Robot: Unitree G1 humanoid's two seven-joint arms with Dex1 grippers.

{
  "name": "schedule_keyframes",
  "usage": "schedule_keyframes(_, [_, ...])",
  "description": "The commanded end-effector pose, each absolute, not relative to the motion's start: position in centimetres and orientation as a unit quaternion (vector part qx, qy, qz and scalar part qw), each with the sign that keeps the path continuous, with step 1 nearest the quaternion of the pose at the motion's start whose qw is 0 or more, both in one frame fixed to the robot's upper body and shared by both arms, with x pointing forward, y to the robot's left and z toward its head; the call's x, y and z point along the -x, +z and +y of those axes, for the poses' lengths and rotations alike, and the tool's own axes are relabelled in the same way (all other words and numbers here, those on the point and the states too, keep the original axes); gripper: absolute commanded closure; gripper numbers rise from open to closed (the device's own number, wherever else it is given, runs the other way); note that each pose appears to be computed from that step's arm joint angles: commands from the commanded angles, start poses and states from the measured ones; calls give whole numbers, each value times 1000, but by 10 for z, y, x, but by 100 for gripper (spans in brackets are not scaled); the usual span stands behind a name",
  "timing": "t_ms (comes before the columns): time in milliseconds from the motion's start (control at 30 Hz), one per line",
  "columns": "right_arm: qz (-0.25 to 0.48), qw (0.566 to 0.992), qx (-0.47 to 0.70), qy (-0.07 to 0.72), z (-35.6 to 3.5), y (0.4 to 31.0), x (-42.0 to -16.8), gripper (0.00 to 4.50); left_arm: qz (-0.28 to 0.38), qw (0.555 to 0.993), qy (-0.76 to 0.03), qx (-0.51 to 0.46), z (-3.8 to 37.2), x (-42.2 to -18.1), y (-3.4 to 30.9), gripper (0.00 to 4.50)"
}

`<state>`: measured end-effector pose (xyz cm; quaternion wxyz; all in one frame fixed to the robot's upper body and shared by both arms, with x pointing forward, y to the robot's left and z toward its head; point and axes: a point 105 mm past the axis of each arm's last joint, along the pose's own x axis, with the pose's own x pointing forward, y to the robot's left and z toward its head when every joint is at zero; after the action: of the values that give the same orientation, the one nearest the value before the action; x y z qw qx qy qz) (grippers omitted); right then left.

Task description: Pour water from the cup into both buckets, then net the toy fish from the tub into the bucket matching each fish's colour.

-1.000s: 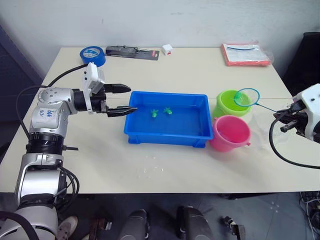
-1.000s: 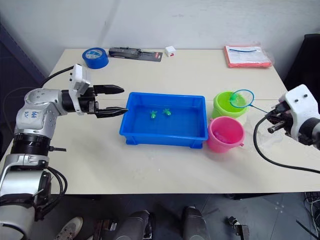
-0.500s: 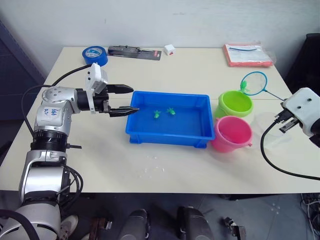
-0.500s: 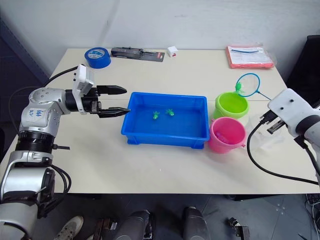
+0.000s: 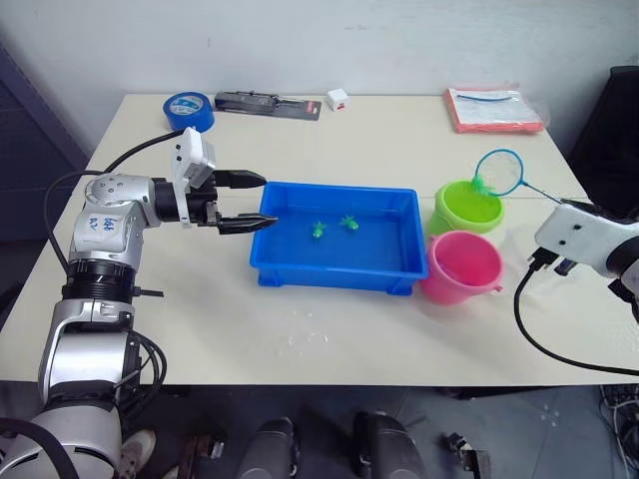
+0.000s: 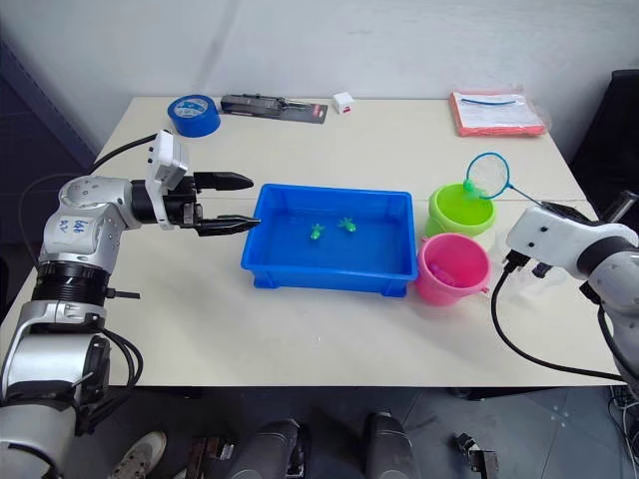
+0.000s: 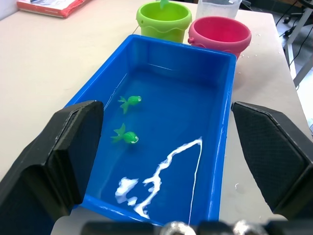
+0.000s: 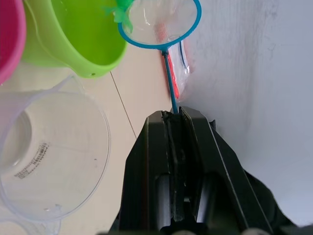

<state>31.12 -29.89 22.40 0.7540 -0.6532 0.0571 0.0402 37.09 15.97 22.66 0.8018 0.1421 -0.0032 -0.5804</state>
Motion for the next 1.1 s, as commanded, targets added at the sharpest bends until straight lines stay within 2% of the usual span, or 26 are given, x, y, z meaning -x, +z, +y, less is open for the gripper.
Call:
schedule_keyframes(33, [35, 729, 683, 27, -297, 237, -313, 370, -28, 798, -580, -159, 160, -368, 242, 0])
schedule_keyframes(167, [28, 719, 694, 24, -297, 240, -315, 370, -26, 801, -577, -159, 162, -367, 241, 0])
schedule_keyframes(267, [11, 737, 675, 22, -293, 250, -317, 370, -25, 802, -576, -159, 164, -366, 241, 0])
schedule_keyframes(300, [3, 750, 661, 22, -290, 256, -317, 370, -25, 802, -575, -159, 164, -366, 241, 0])
schedule_keyframes(367, [-16, 800, 598, 40, -279, 271, -319, 370, -24, 803, -574, -159, 166, -366, 241, 0])
schedule_keyframes(467, [-15, 856, 502, 120, -255, 277, -318, 370, -19, 805, -571, -159, 171, -364, 241, 0])
schedule_keyframes(667, [62, 905, 331, 261, -222, 265, -314, 370, -18, 813, -560, -159, 178, -360, 241, 0])
schedule_keyframes(800, [143, 901, 247, 328, -204, 246, -308, 370, -19, 817, -555, -157, 179, -357, 240, 0])
schedule_keyframes(933, [225, 890, 189, 350, -193, 222, -310, 370, -15, 821, -548, -156, 184, -352, 236, 0])
schedule_keyframes(1100, [263, 886, 159, 347, -187, 214, -314, 370, -14, 827, -541, -154, 186, -349, 236, 0])
